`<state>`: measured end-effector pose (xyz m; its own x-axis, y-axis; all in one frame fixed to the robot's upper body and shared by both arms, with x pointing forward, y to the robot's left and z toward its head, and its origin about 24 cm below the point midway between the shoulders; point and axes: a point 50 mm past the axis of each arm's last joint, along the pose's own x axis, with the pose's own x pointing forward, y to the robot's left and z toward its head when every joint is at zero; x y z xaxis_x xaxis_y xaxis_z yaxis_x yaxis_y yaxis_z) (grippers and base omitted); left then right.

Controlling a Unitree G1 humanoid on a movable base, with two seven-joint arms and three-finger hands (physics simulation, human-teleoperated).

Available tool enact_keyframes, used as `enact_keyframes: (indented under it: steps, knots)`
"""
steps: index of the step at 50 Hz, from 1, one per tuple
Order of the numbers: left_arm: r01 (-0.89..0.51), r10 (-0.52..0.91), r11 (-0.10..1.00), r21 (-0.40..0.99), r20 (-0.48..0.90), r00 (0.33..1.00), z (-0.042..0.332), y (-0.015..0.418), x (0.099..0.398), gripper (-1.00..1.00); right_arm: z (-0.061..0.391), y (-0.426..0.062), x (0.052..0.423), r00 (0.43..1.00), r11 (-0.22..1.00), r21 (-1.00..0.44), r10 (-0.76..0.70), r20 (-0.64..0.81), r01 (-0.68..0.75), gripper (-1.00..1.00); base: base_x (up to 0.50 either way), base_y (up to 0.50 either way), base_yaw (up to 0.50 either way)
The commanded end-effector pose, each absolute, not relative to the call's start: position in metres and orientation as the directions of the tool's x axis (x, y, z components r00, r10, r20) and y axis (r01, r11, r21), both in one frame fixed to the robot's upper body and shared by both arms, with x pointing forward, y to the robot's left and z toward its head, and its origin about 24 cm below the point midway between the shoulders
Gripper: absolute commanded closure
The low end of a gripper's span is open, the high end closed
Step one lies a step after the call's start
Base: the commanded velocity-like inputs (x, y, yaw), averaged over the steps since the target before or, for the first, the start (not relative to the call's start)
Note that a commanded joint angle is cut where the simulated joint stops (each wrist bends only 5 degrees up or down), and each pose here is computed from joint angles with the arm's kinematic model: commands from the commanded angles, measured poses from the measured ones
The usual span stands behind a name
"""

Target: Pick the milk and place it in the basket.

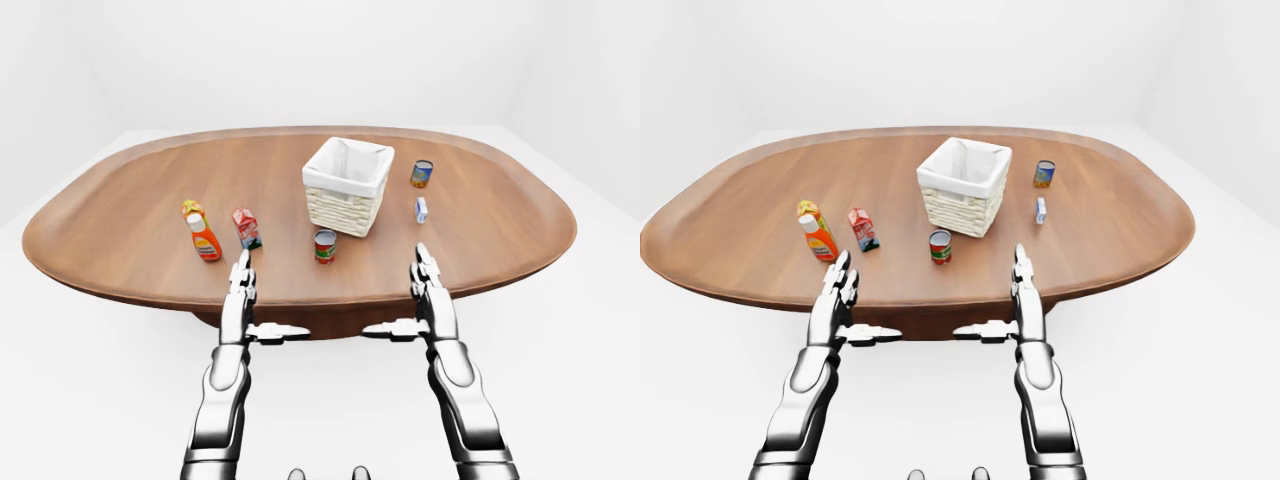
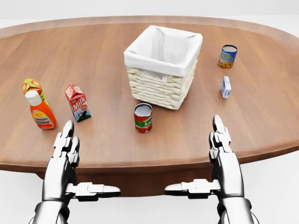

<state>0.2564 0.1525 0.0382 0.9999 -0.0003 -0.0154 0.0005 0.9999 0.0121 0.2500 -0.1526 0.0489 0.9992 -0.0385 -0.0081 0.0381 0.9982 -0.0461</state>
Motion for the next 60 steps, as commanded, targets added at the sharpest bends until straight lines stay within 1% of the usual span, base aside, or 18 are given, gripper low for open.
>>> enact_keyframes:
  steps: [1, 3, 5, 7, 8, 10, 14, 16, 18, 19, 20, 24, 28, 32, 38, 44, 49, 60]
  knots:
    - [-0.013, 0.015, 0.998, 0.055, -0.034, 0.999, 0.033, 0.159, 0.261, -1.00, 0.090, -0.148, 0.227, 0.987, 0.991, -0.128, -0.011, 0.162, 0.032, -1.00, 0.00, 0.00, 0.00]
    - [-0.046, 0.047, 0.995, 0.088, -0.007, 0.999, 0.034, 0.160, 0.262, -1.00, 0.096, -0.143, 0.218, 0.983, 0.984, -0.178, 0.040, 0.178, -0.008, -1.00, 0.00, 0.00, 0.00]
    - [-0.033, 0.034, 0.997, 0.073, -0.012, 0.999, 0.034, 0.160, 0.261, -1.00, 0.092, -0.139, 0.214, 0.984, 0.965, -0.259, 0.089, 0.157, -0.046, -1.00, 0.00, 0.00, 0.00]
    - [-0.043, 0.042, 0.997, 0.056, 0.029, 0.999, 0.039, 0.161, 0.258, -1.00, 0.082, -0.139, 0.210, 0.987, 0.960, -0.263, 0.124, 0.105, -0.093, -1.00, 0.00, 0.00, 0.00]
    - [-0.044, 0.042, 0.997, 0.055, 0.032, 0.999, 0.040, 0.161, 0.258, -1.00, 0.083, -0.140, 0.210, 0.989, 0.964, -0.255, 0.105, 0.108, -0.075, -1.00, 0.00, 0.00, 0.00]
    - [-0.124, 0.119, 0.985, 0.122, 0.047, 0.992, 0.039, 0.167, 0.257, -1.00, 0.085, -0.138, 0.205, 0.969, 0.962, -0.243, 0.169, 0.182, -0.122, -1.00, 0.00, 0.00, 0.00]
    - [-0.102, 0.096, 0.992, 0.080, 0.076, 0.992, 0.046, 0.167, 0.252, -1.00, 0.090, -0.140, 0.202, 0.964, 0.954, -0.293, 0.136, 0.228, -0.065, -1.00, 0.00, 0.00, 0.00]
    - [-0.113, 0.106, 0.991, 0.074, 0.095, 0.990, 0.051, 0.168, 0.249, -1.00, 0.092, -0.139, 0.199, 0.961, 0.958, -0.272, 0.158, 0.226, -0.093, -1.00, 0.00, 0.00, 0.00]
    - [-0.117, 0.110, 0.992, 0.056, 0.116, 0.987, 0.056, 0.169, 0.247, -1.00, 0.093, -0.139, 0.197, 0.961, 0.953, -0.294, 0.143, 0.235, -0.070, -1.00, 0.00, 0.00, 0.00]
    - [-0.049, 0.049, 0.999, -0.003, 0.143, 0.989, 0.062, 0.165, 0.243, -1.00, 0.091, -0.138, 0.195, 0.963, 0.945, -0.318, 0.152, 0.222, -0.076, -1.00, 0.00, 0.00, 0.00]
    - [-0.036, 0.038, 0.999, -0.014, 0.157, 0.987, 0.066, 0.165, 0.241, -1.00, 0.091, -0.137, 0.194, 0.964, 0.945, -0.319, 0.146, 0.221, -0.070, -1.00, 0.00, 0.00, 0.00]
    - [-0.068, 0.064, 0.998, 0.016, 0.186, 0.980, 0.072, 0.166, 0.235, -1.00, 0.096, -0.137, 0.190, 0.959, 0.947, -0.312, 0.152, 0.239, -0.073, -1.00, 0.00, 0.00, 0.00]
    - [-0.048, 0.041, 0.999, 0.023, 0.248, 0.968, 0.087, 0.163, 0.223, -1.00, 0.102, -0.138, 0.186, 0.953, 0.947, -0.313, 0.154, 0.260, -0.067, -1.00, 0.00, 0.00, 0.00]
    - [-0.044, 0.030, 0.998, 0.053, 0.246, 0.969, 0.087, 0.161, 0.218, -1.00, 0.108, -0.140, 0.184, 0.947, 0.949, -0.312, 0.147, 0.287, -0.052, -1.00, 0.00, 0.00, 0.00]
    - [-0.043, 0.029, 0.998, 0.042, 0.288, 0.957, 0.098, 0.161, 0.211, -1.00, 0.127, -0.144, 0.178, 0.923, 0.953, -0.304, 0.125, 0.365, -0.009, -1.00, 0.00, 0.00, 0.00]
    - [-0.036, 0.019, 0.998, 0.047, 0.330, 0.944, 0.112, 0.160, 0.198, -1.00, 0.132, -0.144, 0.175, 0.915, 0.951, -0.310, 0.129, 0.383, -0.005, -1.00, 0.00, 0.00, 0.00]
    - [-0.060, 0.039, 0.997, 0.055, 0.314, 0.949, 0.106, 0.162, 0.207, -1.00, 0.140, -0.146, 0.175, 0.901, 0.958, -0.287, 0.125, 0.416, 0.000, -1.00, 0.00, 0.00, 0.00]
    - [-0.037, 0.021, 0.998, 0.046, 0.308, 0.951, 0.104, 0.160, 0.206, -1.00, 0.149, -0.148, 0.172, 0.882, 0.964, -0.265, 0.125, 0.454, -0.001, -1.00, 0.00, 0.00, 0.00]
